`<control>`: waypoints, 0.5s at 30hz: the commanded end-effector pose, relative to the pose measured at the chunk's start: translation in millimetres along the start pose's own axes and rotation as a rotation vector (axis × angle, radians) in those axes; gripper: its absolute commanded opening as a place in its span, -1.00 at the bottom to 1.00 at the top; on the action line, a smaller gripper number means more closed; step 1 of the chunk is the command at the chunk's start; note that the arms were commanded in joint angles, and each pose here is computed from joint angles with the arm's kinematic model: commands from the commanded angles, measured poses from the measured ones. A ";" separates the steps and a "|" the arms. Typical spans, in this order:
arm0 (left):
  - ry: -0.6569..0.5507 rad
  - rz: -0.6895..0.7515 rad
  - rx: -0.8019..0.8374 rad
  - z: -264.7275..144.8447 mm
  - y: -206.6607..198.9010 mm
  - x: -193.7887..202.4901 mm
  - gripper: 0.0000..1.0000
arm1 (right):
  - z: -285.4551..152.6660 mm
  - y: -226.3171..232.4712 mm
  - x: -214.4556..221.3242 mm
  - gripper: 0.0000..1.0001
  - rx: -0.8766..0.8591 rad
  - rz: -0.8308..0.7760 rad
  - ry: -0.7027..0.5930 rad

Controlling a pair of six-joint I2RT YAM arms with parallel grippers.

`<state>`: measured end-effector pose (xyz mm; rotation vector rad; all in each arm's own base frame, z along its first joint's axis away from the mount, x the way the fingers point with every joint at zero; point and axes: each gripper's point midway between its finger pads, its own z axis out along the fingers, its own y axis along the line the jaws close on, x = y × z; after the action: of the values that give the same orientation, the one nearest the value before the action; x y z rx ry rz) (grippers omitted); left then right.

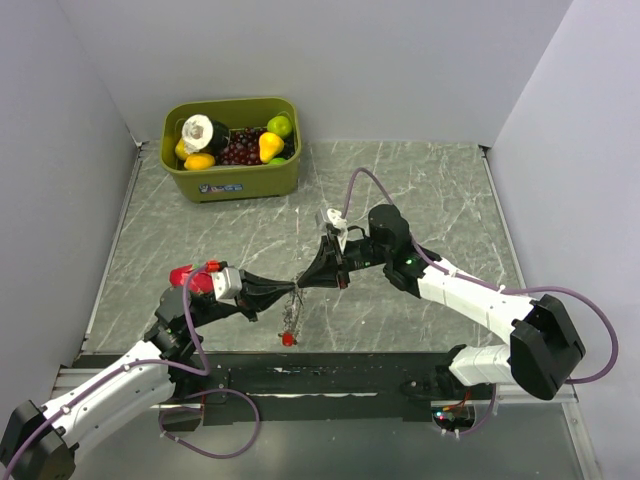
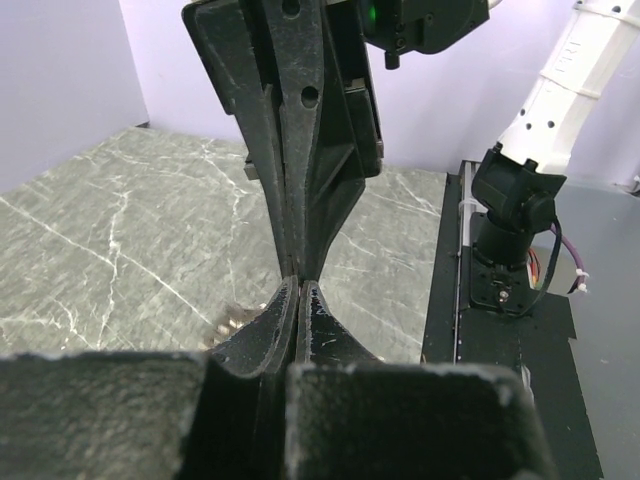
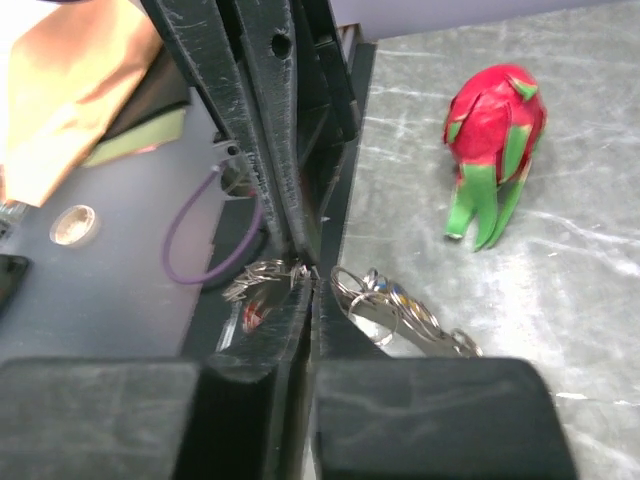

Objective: Put the keys on the keyring

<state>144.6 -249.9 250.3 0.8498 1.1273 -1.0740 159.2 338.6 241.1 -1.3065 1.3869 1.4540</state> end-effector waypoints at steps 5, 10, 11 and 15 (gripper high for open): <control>-0.146 0.081 0.043 5.0 -9.6 -55.2 -0.98 | 1.8 -3.6 -17.3 -1.00 0.038 -0.032 -0.027; -0.137 0.079 0.030 3.1 -8.9 -55.8 -0.98 | 0.3 -3.4 -21.0 -1.00 0.050 -0.043 -0.025; -0.138 0.081 0.019 2.3 -7.7 -57.6 -0.98 | 0.1 -5.3 -21.7 -1.00 0.062 -0.041 -0.023; -0.109 0.072 0.000 -0.6 -7.5 -62.9 -0.58 | -2.9 -10.3 -23.0 -1.00 0.097 -0.045 -0.014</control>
<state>144.8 -245.4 250.9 0.8353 1.1574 -1.0605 159.0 340.0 238.9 -1.2938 1.4284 1.4461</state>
